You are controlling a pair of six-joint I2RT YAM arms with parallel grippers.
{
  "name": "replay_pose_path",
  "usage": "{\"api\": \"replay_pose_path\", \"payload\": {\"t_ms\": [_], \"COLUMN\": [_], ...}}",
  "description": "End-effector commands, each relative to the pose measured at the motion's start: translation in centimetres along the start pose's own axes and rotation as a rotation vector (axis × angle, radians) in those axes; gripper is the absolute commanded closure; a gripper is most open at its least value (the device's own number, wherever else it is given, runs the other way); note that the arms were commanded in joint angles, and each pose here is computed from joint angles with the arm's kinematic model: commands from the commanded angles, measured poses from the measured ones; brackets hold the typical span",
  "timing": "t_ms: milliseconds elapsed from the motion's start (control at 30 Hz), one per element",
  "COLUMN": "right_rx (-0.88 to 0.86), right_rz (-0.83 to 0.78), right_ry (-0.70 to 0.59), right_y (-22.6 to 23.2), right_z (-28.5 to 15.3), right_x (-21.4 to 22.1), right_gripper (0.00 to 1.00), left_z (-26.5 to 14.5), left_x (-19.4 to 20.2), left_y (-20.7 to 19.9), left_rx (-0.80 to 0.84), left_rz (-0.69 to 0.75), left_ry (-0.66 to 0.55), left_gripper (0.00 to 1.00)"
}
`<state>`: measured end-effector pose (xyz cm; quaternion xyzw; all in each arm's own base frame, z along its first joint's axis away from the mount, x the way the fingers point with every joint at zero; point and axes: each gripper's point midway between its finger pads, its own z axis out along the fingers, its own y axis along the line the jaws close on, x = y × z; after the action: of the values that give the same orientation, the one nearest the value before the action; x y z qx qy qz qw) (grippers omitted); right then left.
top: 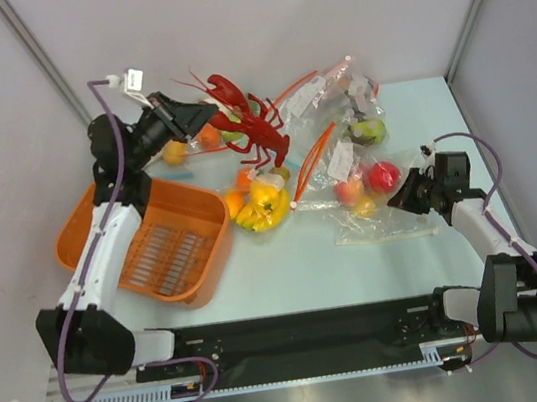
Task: Open the zip-top bag and remove the fake food
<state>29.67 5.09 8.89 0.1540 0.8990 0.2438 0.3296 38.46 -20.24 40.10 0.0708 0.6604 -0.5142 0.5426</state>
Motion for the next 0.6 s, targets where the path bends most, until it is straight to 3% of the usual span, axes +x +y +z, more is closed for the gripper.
{"api": "replay_pose_path", "payload": {"t_ms": [0, 167, 400, 567], "right_rx": [-0.009, -0.01, -0.018, -0.024], "right_rz": [-0.021, -0.019, -0.019, -0.017], "right_ry": [-0.034, -0.031, -0.023, -0.02], "right_y": [0.3, 0.3, 0.4, 0.5], "right_z": [-0.3, -0.3, -0.2, -0.1], "right_x": [-1.0, -0.9, -0.7, -0.7], "right_gripper": [1.0, 1.0, 1.0, 1.0], "left_z": [-2.7, -7.1, -16.7, -20.6], "left_x": [-1.2, -2.4, -2.6, -1.8], "left_y": [-2.1, -2.7, 3.1, 3.9], "left_rx": [-0.005, -0.119, -0.658, -0.78], "left_rz": [0.082, 0.13, 0.053, 0.071], "left_ry": [-0.017, -0.061, -0.084, -0.13], "left_gripper": [1.0, 1.0, 1.0, 1.0]}}
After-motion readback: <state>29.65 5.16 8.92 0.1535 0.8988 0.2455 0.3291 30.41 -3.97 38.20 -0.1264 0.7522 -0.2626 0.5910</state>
